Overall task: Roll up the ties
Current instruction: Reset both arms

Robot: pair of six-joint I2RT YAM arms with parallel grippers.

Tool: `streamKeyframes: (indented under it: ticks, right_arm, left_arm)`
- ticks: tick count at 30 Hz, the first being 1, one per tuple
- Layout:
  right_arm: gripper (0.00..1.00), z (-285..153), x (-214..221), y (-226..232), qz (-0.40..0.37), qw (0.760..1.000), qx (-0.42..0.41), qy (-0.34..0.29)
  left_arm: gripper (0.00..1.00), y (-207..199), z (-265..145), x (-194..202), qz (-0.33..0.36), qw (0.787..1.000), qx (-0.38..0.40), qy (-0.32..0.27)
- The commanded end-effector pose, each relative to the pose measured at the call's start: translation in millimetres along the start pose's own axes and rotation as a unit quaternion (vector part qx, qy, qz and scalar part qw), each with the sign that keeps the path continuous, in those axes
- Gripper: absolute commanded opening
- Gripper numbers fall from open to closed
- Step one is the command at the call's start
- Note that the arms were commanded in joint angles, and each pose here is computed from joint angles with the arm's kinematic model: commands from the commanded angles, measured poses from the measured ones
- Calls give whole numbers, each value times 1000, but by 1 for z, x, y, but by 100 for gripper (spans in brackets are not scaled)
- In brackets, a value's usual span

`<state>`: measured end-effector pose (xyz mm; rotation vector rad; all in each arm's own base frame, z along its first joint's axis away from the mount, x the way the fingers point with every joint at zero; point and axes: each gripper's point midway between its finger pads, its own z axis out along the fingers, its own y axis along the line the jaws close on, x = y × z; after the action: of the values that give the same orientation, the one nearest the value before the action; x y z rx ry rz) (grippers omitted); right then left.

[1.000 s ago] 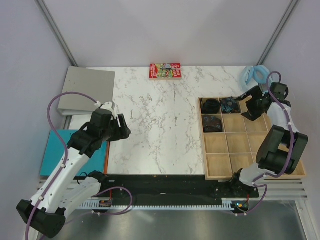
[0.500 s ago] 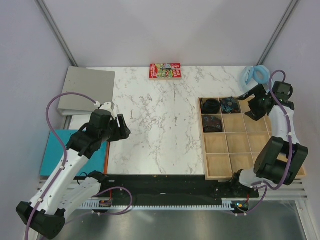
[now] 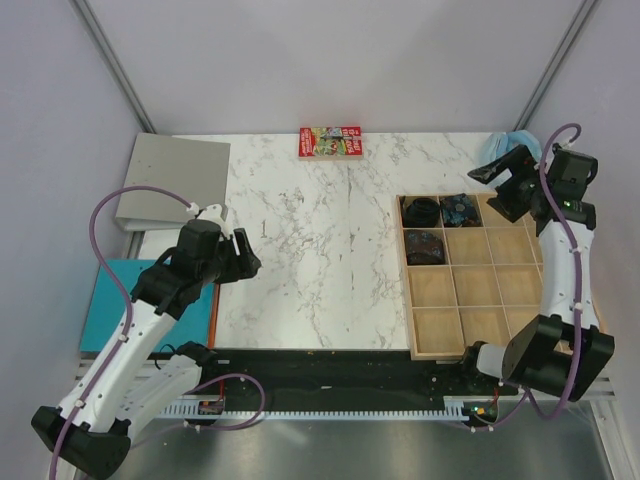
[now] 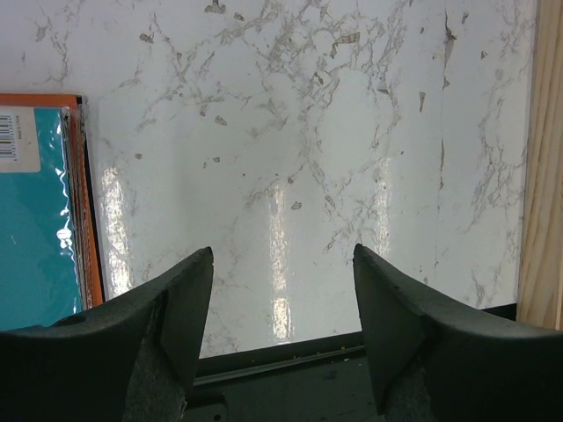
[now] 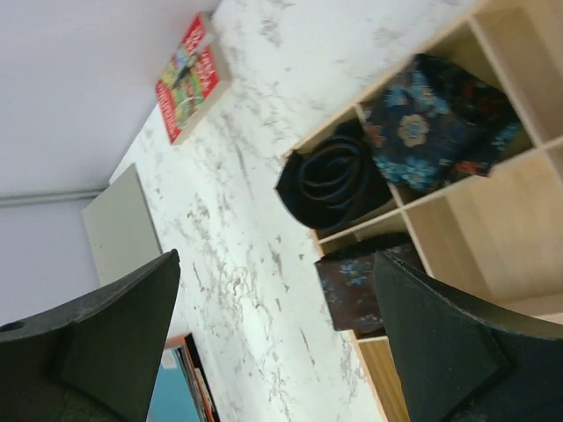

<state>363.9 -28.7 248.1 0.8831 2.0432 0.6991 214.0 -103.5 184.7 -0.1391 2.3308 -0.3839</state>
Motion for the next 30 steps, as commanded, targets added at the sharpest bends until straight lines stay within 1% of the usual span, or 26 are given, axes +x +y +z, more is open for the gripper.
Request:
streamKeyframes:
  ticks: [1, 2, 4, 5, 7, 8, 11, 12, 14, 17, 24, 25, 30]
  right_arm:
    - [98, -25, -3, 79, -70, 990, -121, -18]
    - [98, -26, 10, 94, -83, 985, -149, 1]
    - [98, -31, 17, 115, -99, 978, -185, 2]
    - [98, -32, 30, 132, -116, 970, -214, 13]
    - [98, -35, 46, 146, -134, 962, -238, 23]
    - [98, -36, 58, 158, -148, 954, -260, 31]
    - [98, -35, 76, 164, -162, 945, -280, 45]
    - [98, -36, 91, 167, -169, 940, -289, 62]
    - [98, -36, 101, 167, -182, 936, -294, 70]
    - [98, -36, 113, 156, -185, 936, -288, 79]
    - [98, -21, 147, 115, -202, 943, -246, 97]
    - [98, -17, 148, 112, -207, 945, -236, 91]
    - [98, -8, 185, 111, -245, 937, -223, 114]
  left_arm:
    - [72, -1, -1, -8, 15, 1000, 6, -21]
    - [71, -1, -1, -8, 14, 1000, 6, -20]
    - [72, -1, -2, -9, 14, 1000, 6, -23]
    - [72, 0, -1, -8, 14, 1000, 5, -22]
    - [72, 0, -2, -10, 13, 1000, 3, -25]
    - [72, 1, -2, -9, 13, 1000, 3, -24]
    - [71, 1, -3, -10, 12, 1000, 1, -27]
    - [71, 1, -3, -10, 12, 1000, 3, -28]
    - [71, 2, -4, -11, 11, 999, 2, -32]
    - [71, 2, -5, -12, 10, 999, 2, -36]
    - [71, 1, -2, -12, 10, 999, 2, -36]
    - [71, 2, -1, -12, 9, 999, 1, -36]
    - [72, 0, 4, -10, 11, 999, 7, -31]
